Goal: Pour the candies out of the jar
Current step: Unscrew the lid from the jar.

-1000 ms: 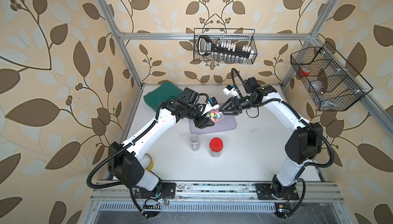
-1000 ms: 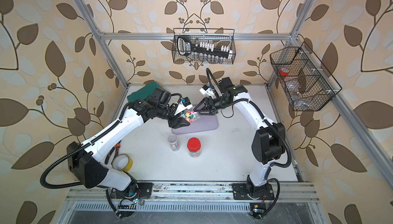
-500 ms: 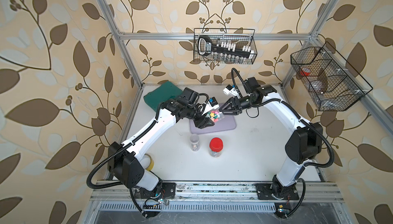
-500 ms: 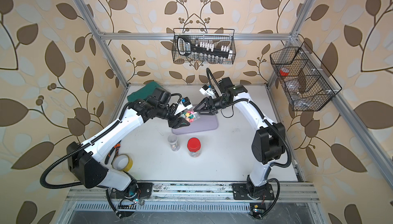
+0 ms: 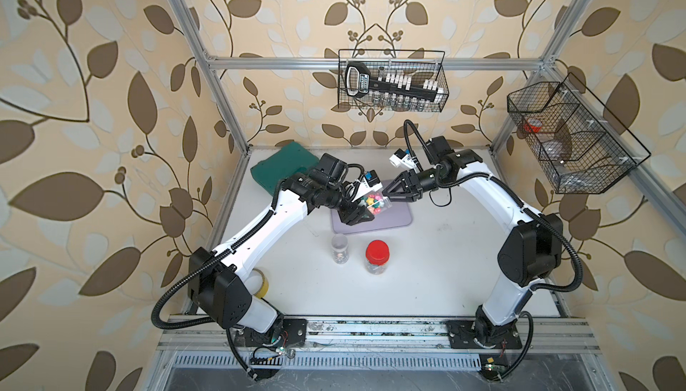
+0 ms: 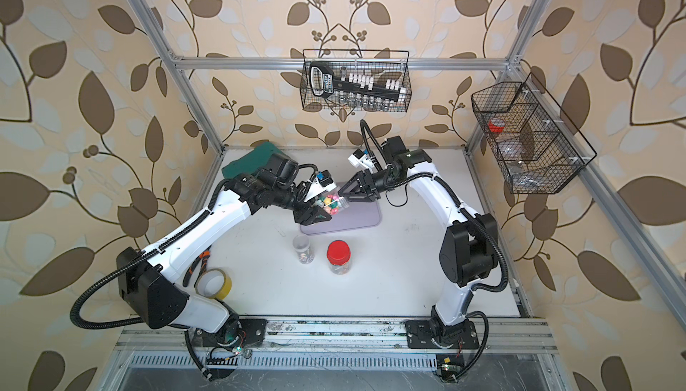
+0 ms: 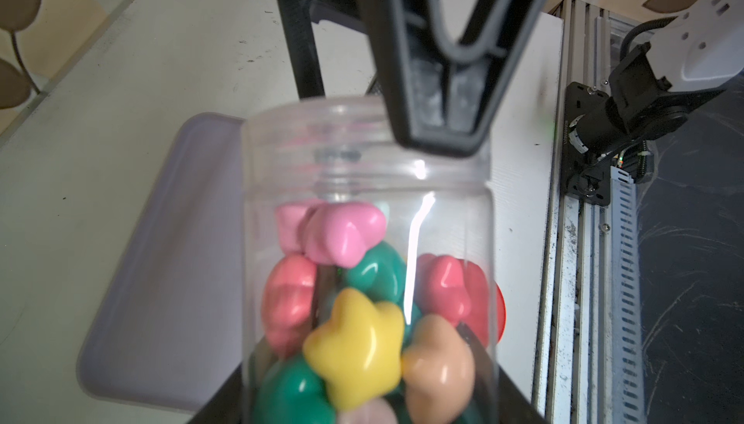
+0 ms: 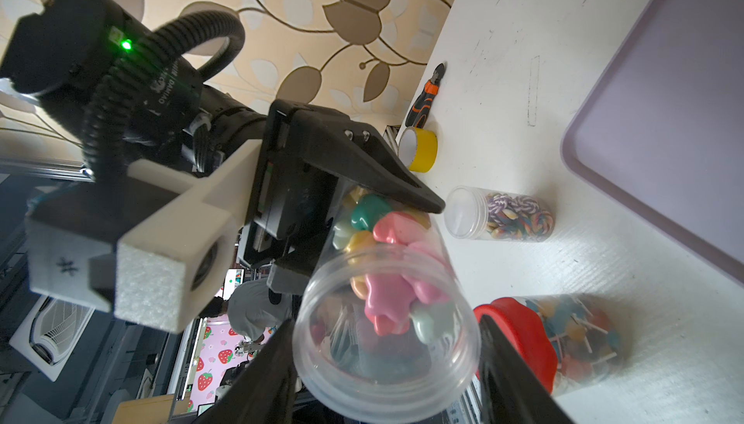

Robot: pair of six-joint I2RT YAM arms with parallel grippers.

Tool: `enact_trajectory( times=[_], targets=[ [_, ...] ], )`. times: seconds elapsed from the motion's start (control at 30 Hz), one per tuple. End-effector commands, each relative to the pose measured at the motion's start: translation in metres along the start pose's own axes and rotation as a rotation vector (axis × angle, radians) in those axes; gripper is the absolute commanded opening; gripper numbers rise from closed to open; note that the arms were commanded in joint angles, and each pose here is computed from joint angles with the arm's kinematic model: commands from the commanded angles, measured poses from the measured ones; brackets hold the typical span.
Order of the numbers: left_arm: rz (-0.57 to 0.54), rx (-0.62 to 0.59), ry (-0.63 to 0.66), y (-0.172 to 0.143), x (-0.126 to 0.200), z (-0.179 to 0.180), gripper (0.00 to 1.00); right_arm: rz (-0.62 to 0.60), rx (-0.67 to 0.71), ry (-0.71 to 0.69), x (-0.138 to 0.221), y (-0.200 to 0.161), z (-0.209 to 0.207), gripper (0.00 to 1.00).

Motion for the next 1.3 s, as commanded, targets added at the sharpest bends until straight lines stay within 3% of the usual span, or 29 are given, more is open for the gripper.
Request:
enact_trajectory(
  times=[0.0,0.17,0.43,0.9,1.27],
  targets=[
    [-0.198,-0.095,-0.064,0.034,0.024,-0.018,0.60,0.012,0.060,0.003,-0.002,-0.008,0.000,0.50],
    [-0.227,-0.078,-0.104,0.040,0.021,-0.019,0.60,0.007,0.136,-0.012,-0.003,-0.010,0.001,0.46],
    [-0.238,-0.054,-0.165,0.047,0.014,-0.016,0.60,-0.021,0.316,0.091,-0.001,-0.016,0.018,0.44],
    [-0.274,-0.028,-0.232,0.053,0.018,-0.016,0.60,-0.085,0.516,0.195,0.010,-0.023,0.028,0.43],
    [-0.266,-0.014,-0.236,0.049,0.018,-0.015,0.60,-0.137,0.527,0.168,0.029,-0.020,0.024,0.42]
  ],
)
Point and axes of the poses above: each gripper's point midway between its finger pads, its own x axis back along the fingers, its own z axis along the line the jaws close on, y = z × x, the point moved 7 cm from there along x, back along the fingers, and after that the axes turned 7 degrees about x, right-handed, at the moved point
